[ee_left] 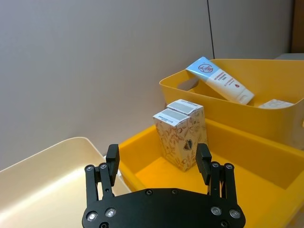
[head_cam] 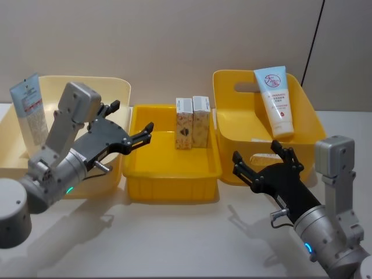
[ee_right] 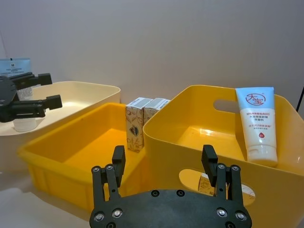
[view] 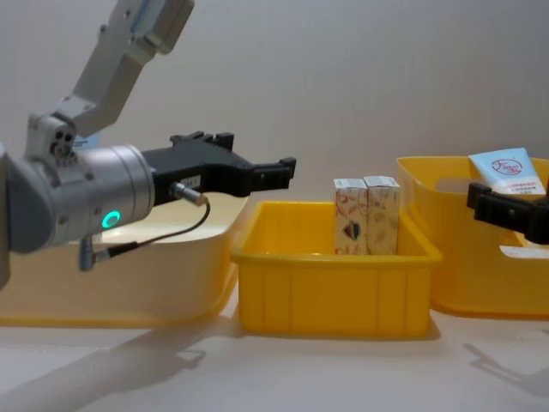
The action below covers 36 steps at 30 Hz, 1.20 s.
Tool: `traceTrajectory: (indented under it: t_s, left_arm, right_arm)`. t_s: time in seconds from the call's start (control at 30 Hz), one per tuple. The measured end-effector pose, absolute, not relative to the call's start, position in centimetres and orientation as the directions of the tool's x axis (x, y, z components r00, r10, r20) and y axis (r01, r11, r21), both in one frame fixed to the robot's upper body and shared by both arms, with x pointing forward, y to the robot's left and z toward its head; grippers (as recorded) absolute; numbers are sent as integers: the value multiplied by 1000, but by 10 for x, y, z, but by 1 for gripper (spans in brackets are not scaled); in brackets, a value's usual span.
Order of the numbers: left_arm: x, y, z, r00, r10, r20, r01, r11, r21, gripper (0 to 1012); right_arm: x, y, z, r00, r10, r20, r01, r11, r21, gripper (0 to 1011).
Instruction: Bimanual collaborative sorting of washing and personal care products
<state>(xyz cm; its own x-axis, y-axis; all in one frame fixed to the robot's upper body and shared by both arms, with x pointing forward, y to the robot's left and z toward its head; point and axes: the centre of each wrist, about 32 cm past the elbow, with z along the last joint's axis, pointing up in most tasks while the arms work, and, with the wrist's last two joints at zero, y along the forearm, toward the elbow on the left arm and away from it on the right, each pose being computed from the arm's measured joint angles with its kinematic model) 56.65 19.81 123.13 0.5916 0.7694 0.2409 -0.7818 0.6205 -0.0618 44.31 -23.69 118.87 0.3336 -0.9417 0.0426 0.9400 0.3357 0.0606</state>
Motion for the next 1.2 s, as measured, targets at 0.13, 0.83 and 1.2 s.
traceTrajectory:
  t_s: [0.13, 0.83, 1.2]
  left_arm:
    - [556, 198, 1226, 565, 789, 241, -802, 594, -64, 1002]
    - [498, 199, 1206, 420, 875, 243, -889, 450, -83, 1001]
    - [492, 199, 1205, 404, 882, 243, -897, 434, -85, 1002]
  right_arm:
    - [443, -237, 1189, 334, -942, 43, 940, 336, 61, 1001]
    - [443, -237, 1189, 333, -942, 43, 940, 335, 61, 1001]
    - [443, -237, 1189, 333, -942, 43, 940, 335, 60, 1001]
